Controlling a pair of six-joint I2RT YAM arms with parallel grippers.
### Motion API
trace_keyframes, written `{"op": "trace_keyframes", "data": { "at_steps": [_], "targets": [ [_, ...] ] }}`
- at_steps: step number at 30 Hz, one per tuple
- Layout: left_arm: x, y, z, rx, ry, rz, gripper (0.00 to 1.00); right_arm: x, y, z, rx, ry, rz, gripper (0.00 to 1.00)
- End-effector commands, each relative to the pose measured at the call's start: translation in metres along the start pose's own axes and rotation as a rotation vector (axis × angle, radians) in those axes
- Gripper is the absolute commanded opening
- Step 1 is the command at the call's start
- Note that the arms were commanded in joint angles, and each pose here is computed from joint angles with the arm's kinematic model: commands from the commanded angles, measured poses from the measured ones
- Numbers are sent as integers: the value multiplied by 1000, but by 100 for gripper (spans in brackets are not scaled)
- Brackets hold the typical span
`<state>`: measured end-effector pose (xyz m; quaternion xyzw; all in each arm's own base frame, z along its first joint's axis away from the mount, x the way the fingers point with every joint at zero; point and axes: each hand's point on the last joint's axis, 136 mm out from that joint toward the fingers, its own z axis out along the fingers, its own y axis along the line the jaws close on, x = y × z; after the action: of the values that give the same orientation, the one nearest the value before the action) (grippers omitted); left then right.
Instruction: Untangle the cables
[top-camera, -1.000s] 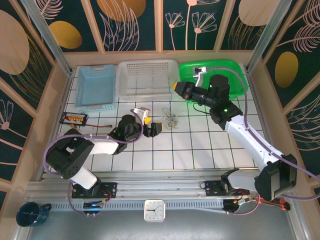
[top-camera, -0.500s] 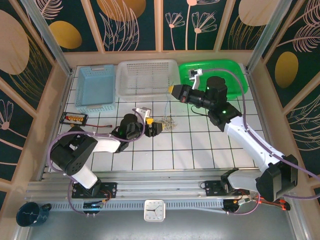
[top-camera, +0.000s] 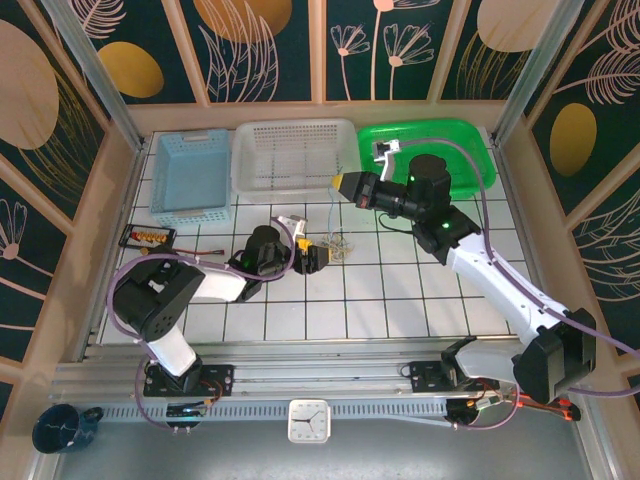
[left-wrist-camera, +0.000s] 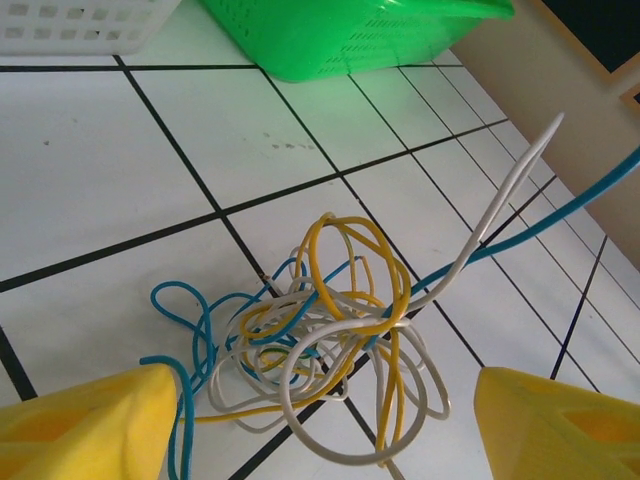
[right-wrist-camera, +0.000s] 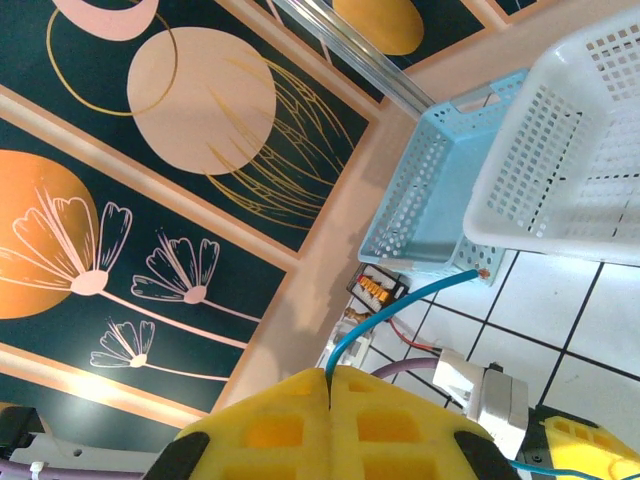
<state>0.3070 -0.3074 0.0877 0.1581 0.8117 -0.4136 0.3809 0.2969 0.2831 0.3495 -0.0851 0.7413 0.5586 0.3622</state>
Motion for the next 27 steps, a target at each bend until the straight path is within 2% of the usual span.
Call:
{"op": "trace_keyframes", "data": {
  "at_steps": [1,7,18,27],
  "targets": [
    [-7,-10,10,53,-15,5,76,-3,6,2,-14,-13,-28,0],
    [-4,-6,19,53,-5,-9,70,2,11,5,-26,2,-30,0],
    [-5,-2,32,59,-9,-18,30,-1,19,4,-38,-2,-41,0],
    [-5,2,34,52,-15,-32,4,-10,28,0,-43,-20,-61,0]
  ]
}}
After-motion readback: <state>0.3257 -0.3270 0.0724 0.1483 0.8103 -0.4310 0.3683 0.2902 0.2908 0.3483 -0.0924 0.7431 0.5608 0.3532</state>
